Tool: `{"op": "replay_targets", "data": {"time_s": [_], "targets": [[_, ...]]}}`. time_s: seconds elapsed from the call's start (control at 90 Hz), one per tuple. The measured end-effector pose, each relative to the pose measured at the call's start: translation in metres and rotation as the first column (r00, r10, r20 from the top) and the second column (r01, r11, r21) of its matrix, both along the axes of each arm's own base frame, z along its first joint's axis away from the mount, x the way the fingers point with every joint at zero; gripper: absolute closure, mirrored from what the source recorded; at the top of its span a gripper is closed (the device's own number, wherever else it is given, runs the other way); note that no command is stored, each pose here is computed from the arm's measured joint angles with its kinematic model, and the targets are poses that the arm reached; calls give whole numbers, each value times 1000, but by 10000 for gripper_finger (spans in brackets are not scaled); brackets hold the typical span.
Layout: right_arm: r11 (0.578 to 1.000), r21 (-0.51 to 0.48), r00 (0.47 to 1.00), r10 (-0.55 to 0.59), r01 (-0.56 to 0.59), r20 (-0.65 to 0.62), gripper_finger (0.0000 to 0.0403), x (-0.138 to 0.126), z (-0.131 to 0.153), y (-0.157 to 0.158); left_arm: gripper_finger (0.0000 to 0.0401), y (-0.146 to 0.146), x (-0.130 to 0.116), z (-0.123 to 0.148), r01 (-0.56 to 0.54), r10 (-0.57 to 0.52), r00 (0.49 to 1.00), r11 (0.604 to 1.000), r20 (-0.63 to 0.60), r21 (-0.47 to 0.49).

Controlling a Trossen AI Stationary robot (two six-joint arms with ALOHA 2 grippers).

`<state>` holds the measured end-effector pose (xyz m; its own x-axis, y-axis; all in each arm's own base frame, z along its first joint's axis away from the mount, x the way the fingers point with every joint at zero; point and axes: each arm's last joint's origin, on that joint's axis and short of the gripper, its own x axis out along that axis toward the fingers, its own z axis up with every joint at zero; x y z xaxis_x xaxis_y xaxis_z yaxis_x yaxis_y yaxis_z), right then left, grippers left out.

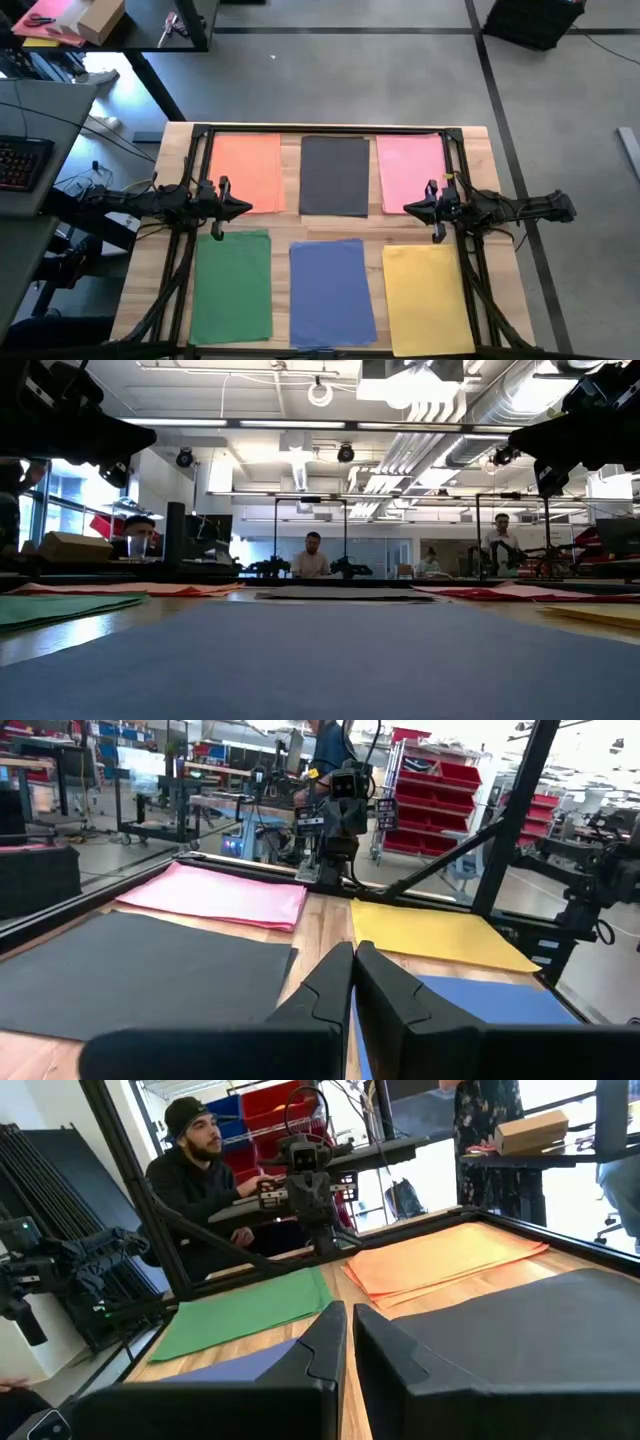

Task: Organize paper
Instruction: Return to Home Position

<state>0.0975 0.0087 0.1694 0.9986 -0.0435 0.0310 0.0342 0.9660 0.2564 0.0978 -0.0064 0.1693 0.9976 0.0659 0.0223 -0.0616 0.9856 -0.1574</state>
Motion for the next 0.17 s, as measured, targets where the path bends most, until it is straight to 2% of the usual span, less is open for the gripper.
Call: {"op": "replay_targets", "data": {"time_s": [0.167], "targets": [[1000,0,1000,0,0,0,396,0,0,0,401,0,0,0,0,0,1000,1000,0,0]]}}
